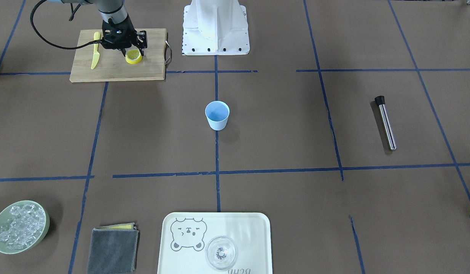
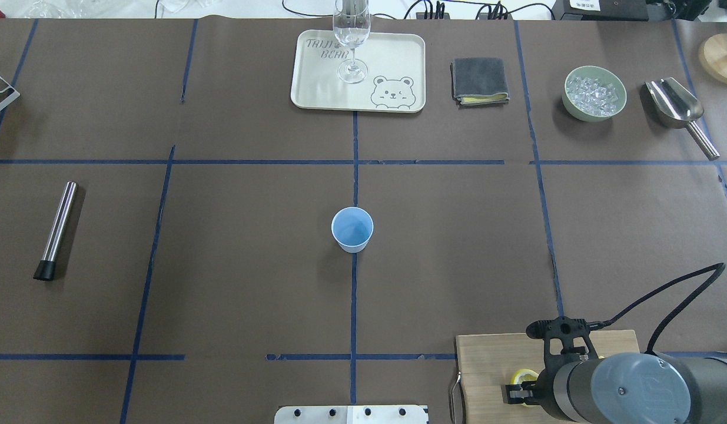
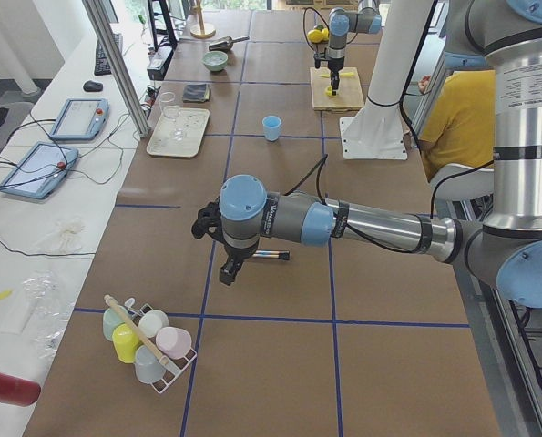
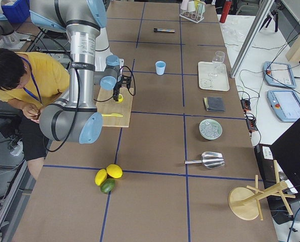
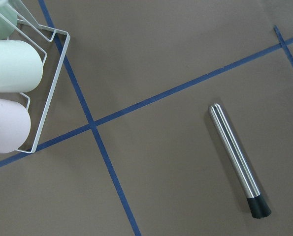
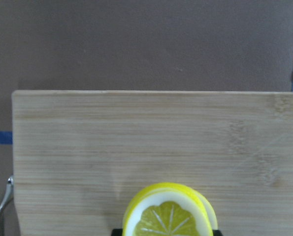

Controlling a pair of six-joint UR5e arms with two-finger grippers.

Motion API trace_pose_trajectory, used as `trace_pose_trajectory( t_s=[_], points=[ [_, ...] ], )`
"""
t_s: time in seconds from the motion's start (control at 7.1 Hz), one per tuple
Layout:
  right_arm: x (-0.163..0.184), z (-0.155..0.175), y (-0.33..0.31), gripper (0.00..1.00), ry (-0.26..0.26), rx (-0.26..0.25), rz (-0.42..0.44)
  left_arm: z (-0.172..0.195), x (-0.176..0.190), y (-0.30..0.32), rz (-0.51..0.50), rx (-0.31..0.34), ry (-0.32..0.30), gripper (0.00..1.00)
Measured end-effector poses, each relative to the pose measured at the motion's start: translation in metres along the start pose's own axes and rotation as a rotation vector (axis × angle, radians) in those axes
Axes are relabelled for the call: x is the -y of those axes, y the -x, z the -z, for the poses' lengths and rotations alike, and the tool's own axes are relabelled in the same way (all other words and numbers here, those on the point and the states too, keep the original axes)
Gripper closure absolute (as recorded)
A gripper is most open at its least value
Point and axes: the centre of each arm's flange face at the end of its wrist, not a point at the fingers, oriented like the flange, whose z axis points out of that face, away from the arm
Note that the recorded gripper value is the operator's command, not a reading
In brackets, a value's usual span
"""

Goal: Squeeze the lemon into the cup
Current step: 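Close the right gripper on the yellow lemon slice and lift it, then carry the lemon slice with the right gripper over the blue cup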

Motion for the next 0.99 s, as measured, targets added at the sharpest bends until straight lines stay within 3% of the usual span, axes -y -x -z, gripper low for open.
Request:
trace_pose_trajectory(
  t_s=[0.99],
  points=[
    [-0.001, 0.034, -0.008, 0.47, -0.013, 0.028, -0.010, 0.005, -0.001, 0.002, 0.004, 0.004, -0.010, 0.00]
  ],
)
